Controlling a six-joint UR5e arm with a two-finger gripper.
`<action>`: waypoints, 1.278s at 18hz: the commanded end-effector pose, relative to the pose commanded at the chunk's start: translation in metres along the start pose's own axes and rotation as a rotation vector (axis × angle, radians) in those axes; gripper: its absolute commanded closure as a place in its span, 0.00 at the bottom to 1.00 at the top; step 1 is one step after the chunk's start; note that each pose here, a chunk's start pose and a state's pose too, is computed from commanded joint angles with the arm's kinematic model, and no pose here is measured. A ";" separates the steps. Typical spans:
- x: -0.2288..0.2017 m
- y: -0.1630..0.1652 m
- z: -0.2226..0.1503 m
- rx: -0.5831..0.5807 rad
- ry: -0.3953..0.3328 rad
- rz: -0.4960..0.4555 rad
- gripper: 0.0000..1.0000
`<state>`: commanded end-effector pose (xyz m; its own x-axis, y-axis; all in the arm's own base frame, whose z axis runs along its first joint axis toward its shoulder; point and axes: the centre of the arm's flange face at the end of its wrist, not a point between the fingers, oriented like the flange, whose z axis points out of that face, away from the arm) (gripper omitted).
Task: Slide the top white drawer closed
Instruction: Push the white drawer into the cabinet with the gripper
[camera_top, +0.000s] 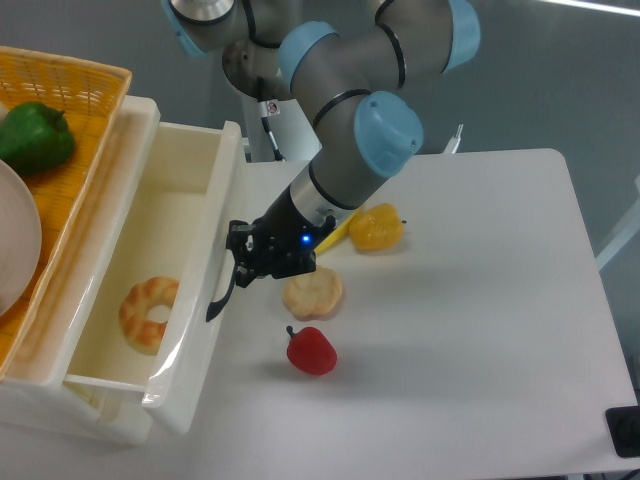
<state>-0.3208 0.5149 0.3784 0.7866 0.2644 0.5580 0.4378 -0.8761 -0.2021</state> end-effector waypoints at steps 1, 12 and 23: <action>0.002 0.000 0.002 -0.003 0.001 0.002 1.00; 0.026 -0.002 0.022 -0.036 0.005 0.019 1.00; 0.058 -0.004 0.042 -0.064 0.007 0.038 1.00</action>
<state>-0.2583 0.5507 0.3773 0.7988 0.2280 0.5567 0.3789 -0.9095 -0.1711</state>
